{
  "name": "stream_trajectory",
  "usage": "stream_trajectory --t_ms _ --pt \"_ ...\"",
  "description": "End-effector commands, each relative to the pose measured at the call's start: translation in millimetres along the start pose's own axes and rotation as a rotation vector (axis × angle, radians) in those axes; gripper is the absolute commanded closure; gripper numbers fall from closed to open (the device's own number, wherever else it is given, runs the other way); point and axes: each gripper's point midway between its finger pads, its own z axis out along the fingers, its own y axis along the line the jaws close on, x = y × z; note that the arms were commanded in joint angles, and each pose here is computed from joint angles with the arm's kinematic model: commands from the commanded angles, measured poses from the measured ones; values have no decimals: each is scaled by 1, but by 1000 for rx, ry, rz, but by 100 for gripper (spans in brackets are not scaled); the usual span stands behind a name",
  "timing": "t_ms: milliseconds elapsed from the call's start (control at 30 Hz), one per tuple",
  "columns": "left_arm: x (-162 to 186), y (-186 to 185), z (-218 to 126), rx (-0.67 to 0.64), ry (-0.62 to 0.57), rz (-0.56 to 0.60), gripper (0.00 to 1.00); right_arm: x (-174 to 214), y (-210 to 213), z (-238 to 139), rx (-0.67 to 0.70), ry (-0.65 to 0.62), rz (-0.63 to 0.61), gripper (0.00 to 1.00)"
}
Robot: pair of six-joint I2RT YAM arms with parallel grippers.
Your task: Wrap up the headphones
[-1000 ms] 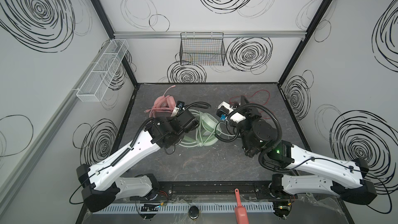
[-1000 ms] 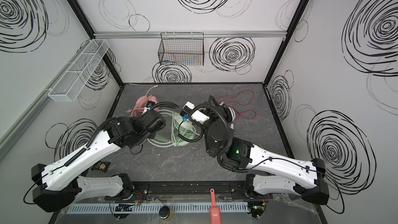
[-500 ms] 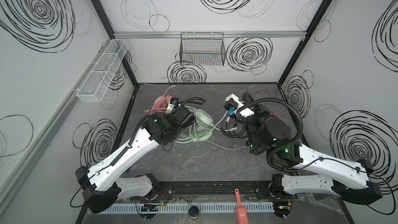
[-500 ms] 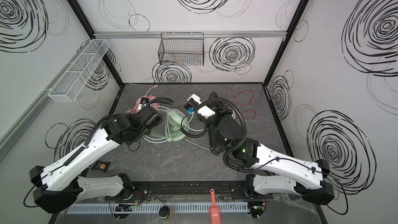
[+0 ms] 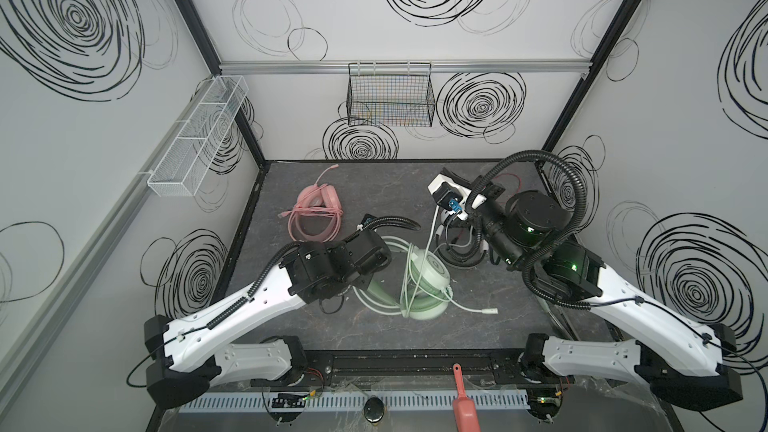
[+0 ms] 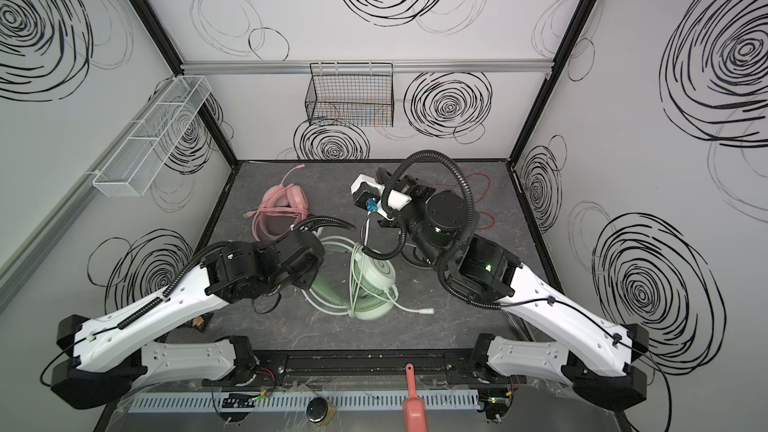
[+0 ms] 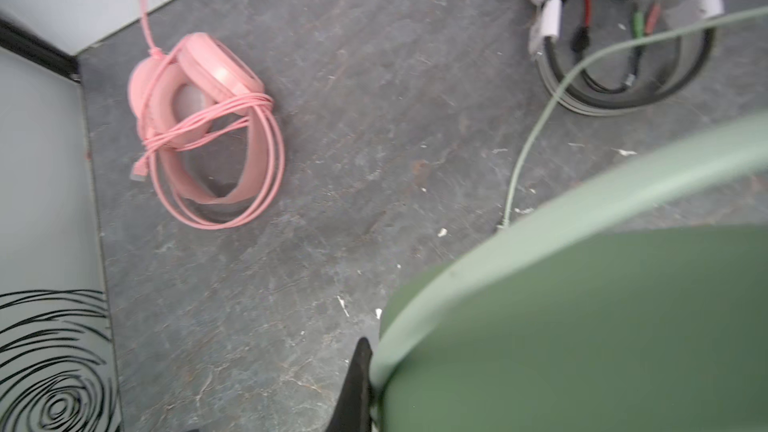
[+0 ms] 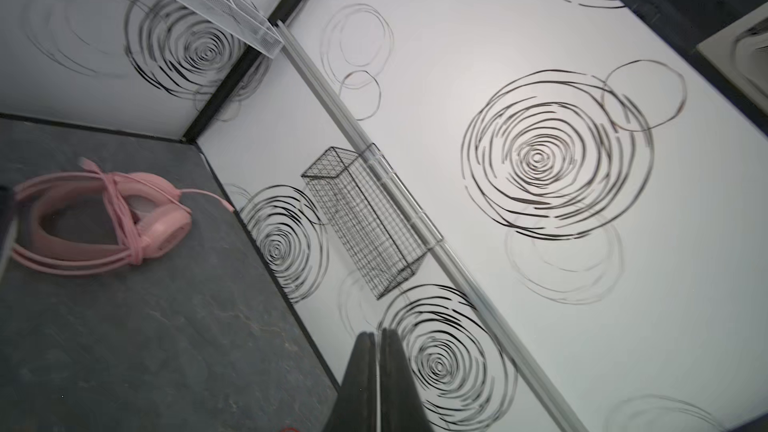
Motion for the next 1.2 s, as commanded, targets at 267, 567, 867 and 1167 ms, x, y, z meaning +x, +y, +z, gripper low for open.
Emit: stream_trajectory --t_ms 267,567,867,1167 --pt "-16 -63 -37 344 -80 0 100 21 54 43 -415 -48 362 100" --pt "-19 -66 -46 354 -90 -2 100 81 64 72 -450 32 542 100" --pt "-33 -42 -59 281 -123 -35 100 125 75 53 -384 56 648 100" --pt "-83 -7 -93 216 -245 -157 100 152 116 35 -428 -27 758 54"
